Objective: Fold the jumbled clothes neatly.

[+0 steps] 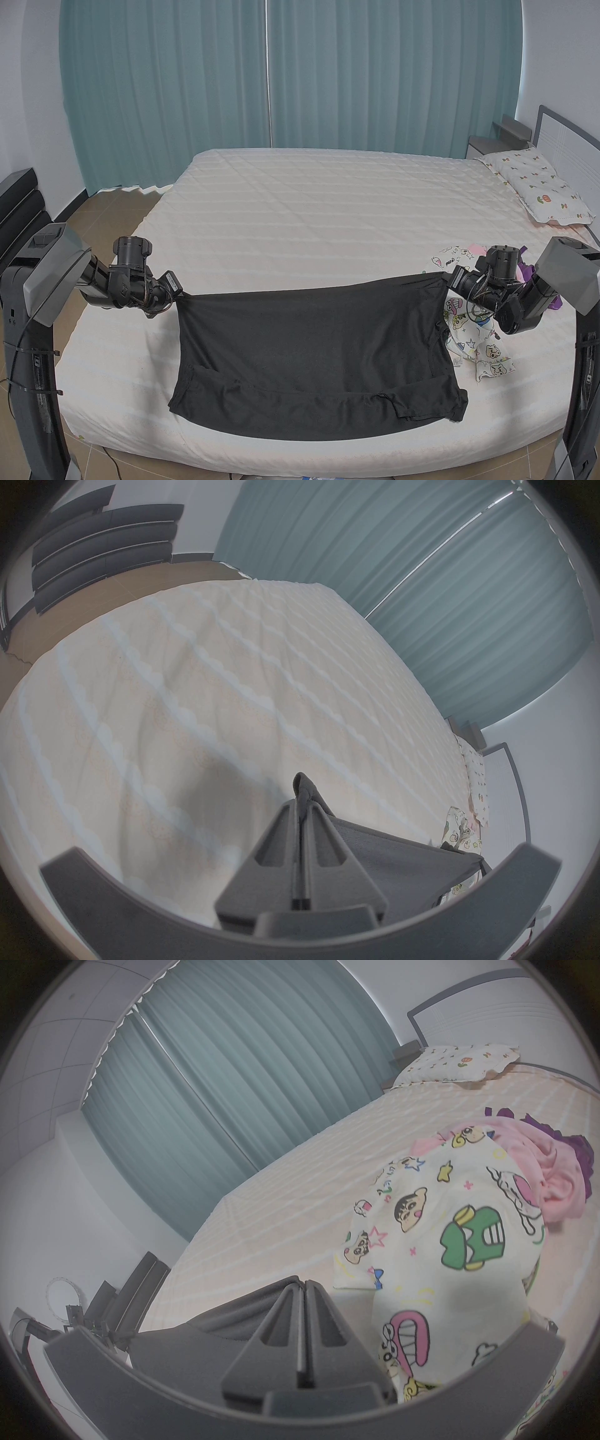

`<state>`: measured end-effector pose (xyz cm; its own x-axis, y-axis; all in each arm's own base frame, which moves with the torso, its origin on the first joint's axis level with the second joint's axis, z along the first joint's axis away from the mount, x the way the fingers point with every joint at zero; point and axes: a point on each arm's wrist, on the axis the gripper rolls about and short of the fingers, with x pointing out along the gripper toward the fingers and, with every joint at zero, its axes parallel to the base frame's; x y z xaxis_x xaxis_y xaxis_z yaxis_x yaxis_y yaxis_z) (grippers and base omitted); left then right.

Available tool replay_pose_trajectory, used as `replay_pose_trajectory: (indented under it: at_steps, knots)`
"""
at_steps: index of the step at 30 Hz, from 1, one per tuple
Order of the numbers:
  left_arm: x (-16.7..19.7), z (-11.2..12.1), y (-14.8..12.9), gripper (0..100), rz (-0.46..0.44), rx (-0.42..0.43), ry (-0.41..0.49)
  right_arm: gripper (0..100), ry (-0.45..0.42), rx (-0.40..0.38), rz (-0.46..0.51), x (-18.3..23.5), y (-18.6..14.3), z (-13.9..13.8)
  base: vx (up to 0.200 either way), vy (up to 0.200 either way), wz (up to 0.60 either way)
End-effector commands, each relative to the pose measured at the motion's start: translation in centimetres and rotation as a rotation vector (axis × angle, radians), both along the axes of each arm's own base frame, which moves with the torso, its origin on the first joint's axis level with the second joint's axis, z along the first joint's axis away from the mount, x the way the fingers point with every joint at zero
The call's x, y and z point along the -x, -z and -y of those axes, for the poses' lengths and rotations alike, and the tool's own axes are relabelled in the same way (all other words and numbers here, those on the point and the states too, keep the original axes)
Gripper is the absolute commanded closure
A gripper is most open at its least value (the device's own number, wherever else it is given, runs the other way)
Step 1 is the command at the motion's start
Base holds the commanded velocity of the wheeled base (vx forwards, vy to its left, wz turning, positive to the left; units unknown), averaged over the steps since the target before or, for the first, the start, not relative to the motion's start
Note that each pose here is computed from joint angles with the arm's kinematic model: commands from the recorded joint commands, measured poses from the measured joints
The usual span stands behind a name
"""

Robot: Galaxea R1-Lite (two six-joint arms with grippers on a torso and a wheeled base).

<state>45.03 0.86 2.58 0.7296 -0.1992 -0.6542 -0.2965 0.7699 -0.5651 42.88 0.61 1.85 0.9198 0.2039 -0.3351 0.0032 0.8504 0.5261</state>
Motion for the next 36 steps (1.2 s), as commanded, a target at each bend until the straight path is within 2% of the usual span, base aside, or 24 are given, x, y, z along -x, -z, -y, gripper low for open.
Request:
replay_pose_trajectory:
  at_steps: [1, 5, 11, 17, 19, 22, 26, 32, 36]
  knots:
    - [0.6, 0.1, 0.2, 100, -0.019, 0.0, 0.005, 100, -0.001, 0.001, -0.002, 0.8, -0.5, 0.1, 0.0, 0.0, 0.0]
    - [1.2, 0.2, -0.4, 100, -0.017, 0.0, 0.005, 100, 0.005, 0.005, -0.008, 1.7, -0.9, 0.6, 0.0, 0.0, 0.0]
    - [2.9, 0.1, -0.1, 100, -0.065, -0.002, 0.008, 100, -0.043, 0.044, -0.071, 4.9, -0.2, 0.6, 0.0, 0.0, 0.0]
    - [4.6, 0.2, 1.4, 100, -0.114, -0.039, 0.048, 100, -0.066, 0.074, -0.128, 6.7, 1.3, 0.5, 0.0, 0.0, 0.0]
    - [6.0, 0.6, 2.8, 100, -0.143, -0.058, 0.076, 100, -0.085, 0.104, -0.175, 8.2, 2.6, 0.5, 0.0, 0.0, 0.0]
    - [6.6, 0.7, 3.3, 100, -0.148, -0.065, 0.083, 100, -0.097, 0.123, -0.202, 8.9, 3.2, 0.5, 0.0, 0.0, 0.0]
    - [8.5, 0.7, 4.9, 100, -0.185, -0.118, 0.132, 100, -0.135, 0.179, -0.267, 10.6, 4.9, 0.5, 0.0, 0.0, 0.0]
    - [10.6, 0.7, 6.0, 100, -0.215, -0.183, 0.209, 100, -0.163, 0.214, -0.323, 12.0, 6.7, 0.4, 0.0, 0.0, 0.0]
    - [11.0, 0.8, 6.3, 100, -0.208, -0.221, 0.207, 100, -0.169, 0.223, -0.335, 12.9, 7.0, 0.4, 0.0, 0.0, 0.0]
